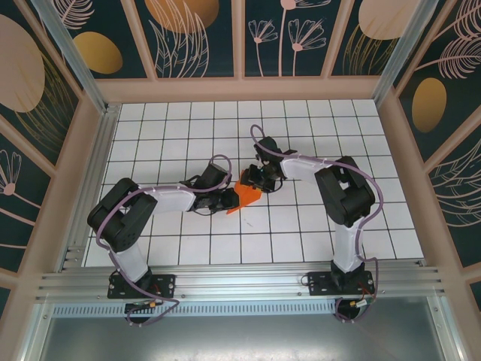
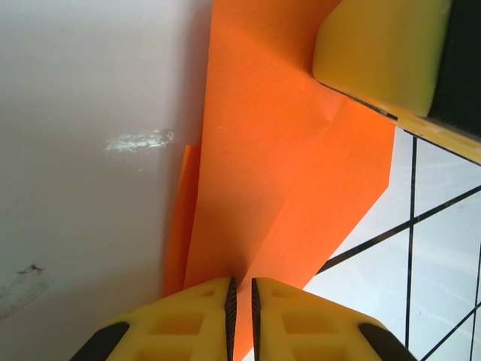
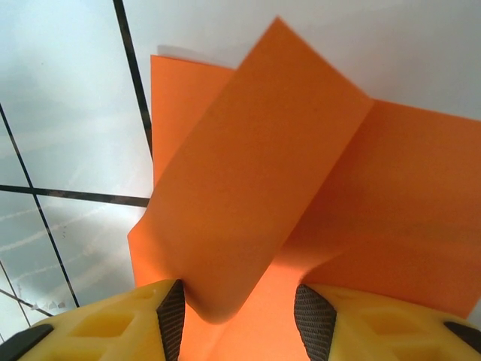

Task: Fold a paper plane with a square sheet of paper (pick it up from the middle)
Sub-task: Fourth fold the wing at the center of the table.

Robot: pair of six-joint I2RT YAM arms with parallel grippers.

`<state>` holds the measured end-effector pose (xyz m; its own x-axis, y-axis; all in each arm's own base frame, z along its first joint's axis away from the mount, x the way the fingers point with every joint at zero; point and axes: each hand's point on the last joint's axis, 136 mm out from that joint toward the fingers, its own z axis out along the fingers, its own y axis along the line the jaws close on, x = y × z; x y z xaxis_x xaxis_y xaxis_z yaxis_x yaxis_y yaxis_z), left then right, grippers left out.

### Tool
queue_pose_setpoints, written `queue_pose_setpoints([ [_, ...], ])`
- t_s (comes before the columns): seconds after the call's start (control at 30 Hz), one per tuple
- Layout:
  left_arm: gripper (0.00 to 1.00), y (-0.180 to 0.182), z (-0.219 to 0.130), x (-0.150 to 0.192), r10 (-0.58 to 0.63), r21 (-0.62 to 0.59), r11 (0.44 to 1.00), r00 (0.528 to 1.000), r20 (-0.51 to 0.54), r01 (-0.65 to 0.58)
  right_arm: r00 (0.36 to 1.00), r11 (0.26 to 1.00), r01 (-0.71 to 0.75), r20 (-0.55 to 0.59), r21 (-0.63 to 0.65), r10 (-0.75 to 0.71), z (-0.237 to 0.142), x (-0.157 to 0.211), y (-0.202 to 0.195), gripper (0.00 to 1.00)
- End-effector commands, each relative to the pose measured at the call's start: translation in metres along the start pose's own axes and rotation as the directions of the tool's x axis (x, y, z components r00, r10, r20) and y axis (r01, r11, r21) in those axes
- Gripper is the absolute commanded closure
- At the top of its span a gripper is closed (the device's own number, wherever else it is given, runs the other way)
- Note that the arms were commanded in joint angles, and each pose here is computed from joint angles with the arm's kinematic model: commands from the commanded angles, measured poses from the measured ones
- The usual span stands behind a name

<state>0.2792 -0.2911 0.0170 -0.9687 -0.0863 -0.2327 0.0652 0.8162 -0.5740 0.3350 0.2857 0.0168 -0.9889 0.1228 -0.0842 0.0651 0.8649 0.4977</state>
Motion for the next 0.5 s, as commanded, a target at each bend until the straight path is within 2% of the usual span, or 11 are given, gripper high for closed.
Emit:
queue_pose_setpoints([
  [0.0,0.84,0.011,0.000,0.003,-0.016,-0.047,0.999,1.000,-0.003,0.016,0.995,0.966,-0.012,-0.096,0.258,0.038,0.032,0.033,-0.089,0.51],
  [0.13,0.85,0.011,0.001,0.003,-0.017,-0.047,0.999,1.000,-0.005,0.017,0.996,0.965,0.027,-0.091,0.259,-0.004,0.030,0.030,-0.088,0.53],
  [0.4,0.81,-0.010,-0.011,-0.011,-0.017,0.015,1.000,0.999,0.037,0.016,0.995,0.894,-0.010,-0.081,0.447,0.052,0.030,0.031,-0.124,0.57],
  [0.47,0.81,-0.024,-0.024,-0.018,-0.016,0.058,0.998,0.997,0.074,0.012,0.995,0.874,-0.014,-0.083,0.486,0.062,0.031,0.033,-0.130,0.58],
])
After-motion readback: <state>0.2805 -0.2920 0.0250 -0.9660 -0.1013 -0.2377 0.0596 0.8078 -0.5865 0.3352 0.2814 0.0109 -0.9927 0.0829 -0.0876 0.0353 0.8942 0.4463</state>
